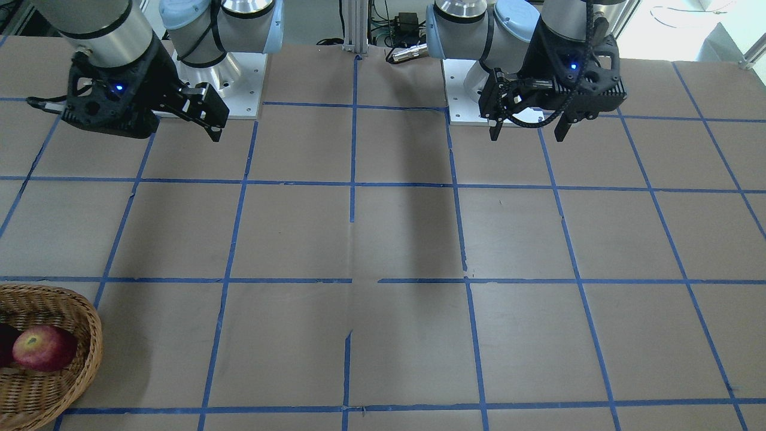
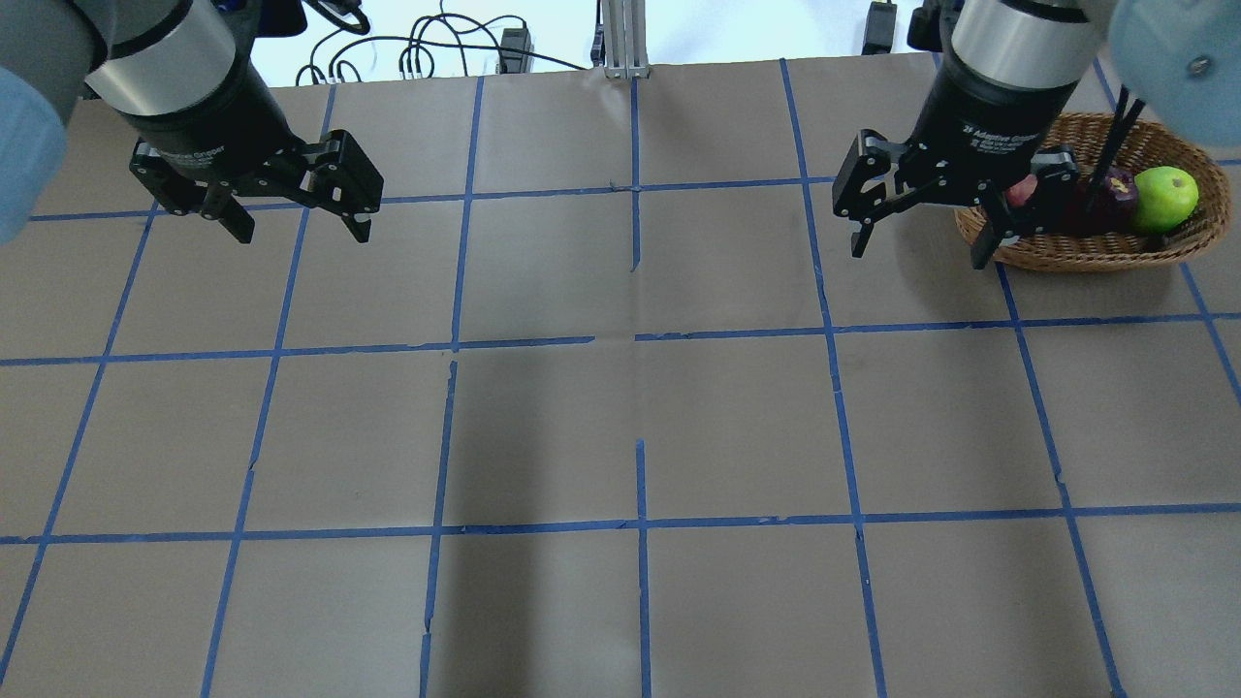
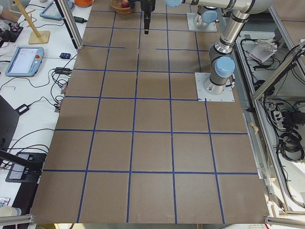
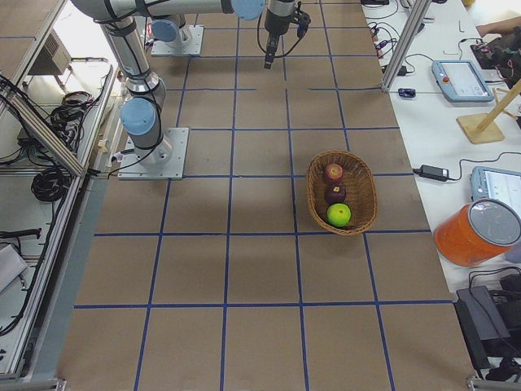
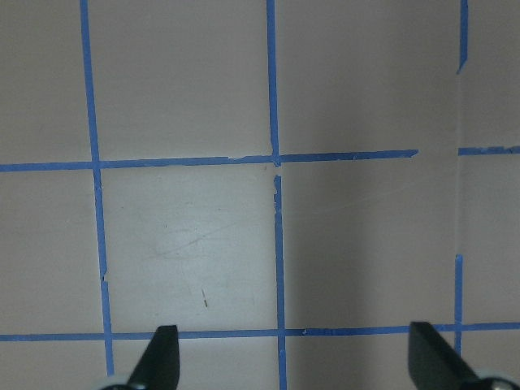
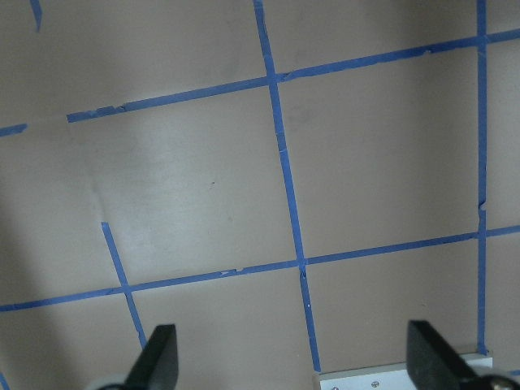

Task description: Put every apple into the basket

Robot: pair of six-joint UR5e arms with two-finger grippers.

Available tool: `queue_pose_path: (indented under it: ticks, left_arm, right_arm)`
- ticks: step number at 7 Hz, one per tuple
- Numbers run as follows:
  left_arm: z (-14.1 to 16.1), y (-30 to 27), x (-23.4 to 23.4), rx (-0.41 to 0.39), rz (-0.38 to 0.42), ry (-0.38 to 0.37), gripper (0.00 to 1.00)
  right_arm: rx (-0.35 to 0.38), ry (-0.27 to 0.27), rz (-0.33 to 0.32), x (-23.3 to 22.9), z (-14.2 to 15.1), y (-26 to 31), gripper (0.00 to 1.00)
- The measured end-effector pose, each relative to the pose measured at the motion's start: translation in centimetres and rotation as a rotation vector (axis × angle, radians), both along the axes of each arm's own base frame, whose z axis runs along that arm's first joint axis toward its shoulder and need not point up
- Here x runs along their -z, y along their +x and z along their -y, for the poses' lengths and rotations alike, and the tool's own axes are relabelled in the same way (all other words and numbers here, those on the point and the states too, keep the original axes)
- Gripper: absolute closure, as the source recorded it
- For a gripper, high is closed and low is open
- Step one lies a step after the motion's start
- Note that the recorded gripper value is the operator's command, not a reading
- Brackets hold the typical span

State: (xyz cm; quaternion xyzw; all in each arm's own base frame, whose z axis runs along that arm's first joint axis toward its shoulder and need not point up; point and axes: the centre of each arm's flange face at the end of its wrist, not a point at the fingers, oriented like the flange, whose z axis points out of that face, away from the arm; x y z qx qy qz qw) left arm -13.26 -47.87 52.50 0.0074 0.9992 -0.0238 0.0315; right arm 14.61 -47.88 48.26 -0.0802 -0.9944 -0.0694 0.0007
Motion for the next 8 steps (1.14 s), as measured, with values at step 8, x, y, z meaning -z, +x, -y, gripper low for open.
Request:
queue_pose_path:
  ticks: [8]
  left_arm:
    - [2.3,-0.9,0.2,-0.01,-0.056,-0.039,0.0]
  right_arm:
    - [0.016,-0.042,-0.015,-1.5,-1.1,-1.7,0.0]
